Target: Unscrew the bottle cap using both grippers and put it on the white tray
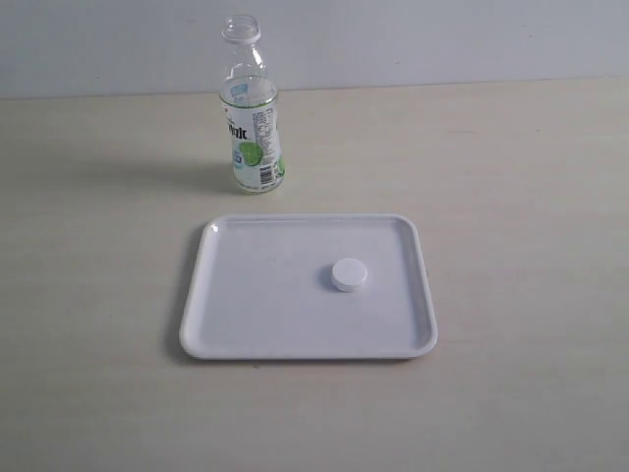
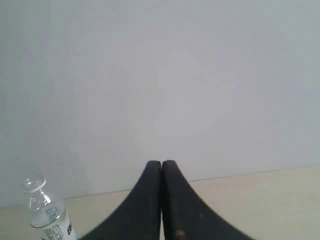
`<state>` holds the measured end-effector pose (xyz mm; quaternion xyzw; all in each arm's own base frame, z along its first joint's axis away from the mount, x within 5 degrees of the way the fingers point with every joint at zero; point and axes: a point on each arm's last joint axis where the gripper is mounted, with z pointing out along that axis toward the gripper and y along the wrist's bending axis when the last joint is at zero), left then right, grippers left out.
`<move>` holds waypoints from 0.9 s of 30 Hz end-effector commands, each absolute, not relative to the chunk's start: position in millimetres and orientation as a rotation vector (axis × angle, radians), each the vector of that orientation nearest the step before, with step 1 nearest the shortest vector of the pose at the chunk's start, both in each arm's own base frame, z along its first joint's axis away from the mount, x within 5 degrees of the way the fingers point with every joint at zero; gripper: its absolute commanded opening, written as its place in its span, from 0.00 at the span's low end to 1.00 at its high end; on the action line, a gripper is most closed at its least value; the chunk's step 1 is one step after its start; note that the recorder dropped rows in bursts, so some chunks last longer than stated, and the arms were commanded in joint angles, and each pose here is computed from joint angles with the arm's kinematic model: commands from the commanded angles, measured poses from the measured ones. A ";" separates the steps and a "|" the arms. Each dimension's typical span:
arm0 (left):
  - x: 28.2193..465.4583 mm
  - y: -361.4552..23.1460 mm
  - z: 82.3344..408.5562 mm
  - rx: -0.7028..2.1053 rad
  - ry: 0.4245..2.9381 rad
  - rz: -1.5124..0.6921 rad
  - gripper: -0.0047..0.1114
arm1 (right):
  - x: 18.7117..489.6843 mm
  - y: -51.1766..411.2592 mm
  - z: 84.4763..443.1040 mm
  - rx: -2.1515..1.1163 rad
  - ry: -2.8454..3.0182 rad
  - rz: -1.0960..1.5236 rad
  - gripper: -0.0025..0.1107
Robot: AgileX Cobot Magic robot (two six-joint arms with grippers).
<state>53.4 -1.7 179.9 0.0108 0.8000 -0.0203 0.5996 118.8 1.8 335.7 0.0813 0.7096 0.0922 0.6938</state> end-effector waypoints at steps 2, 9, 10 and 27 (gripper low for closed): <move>53.2 -1.5 181.1 0.027 1.839 -0.040 0.04 | 115.4 0.2 325.6 0.169 1.685 0.163 0.02; 53.2 -1.5 181.1 0.027 1.839 -0.040 0.04 | 126.0 0.0 319.0 0.148 1.742 0.138 0.02; 53.2 -1.5 181.1 0.027 1.839 -0.040 0.04 | 125.7 0.1 318.7 0.148 1.746 0.138 0.02; 53.2 -1.5 181.1 0.027 1.839 -0.040 0.04 | 72.9 -11.1 236.2 0.153 1.723 -0.102 0.02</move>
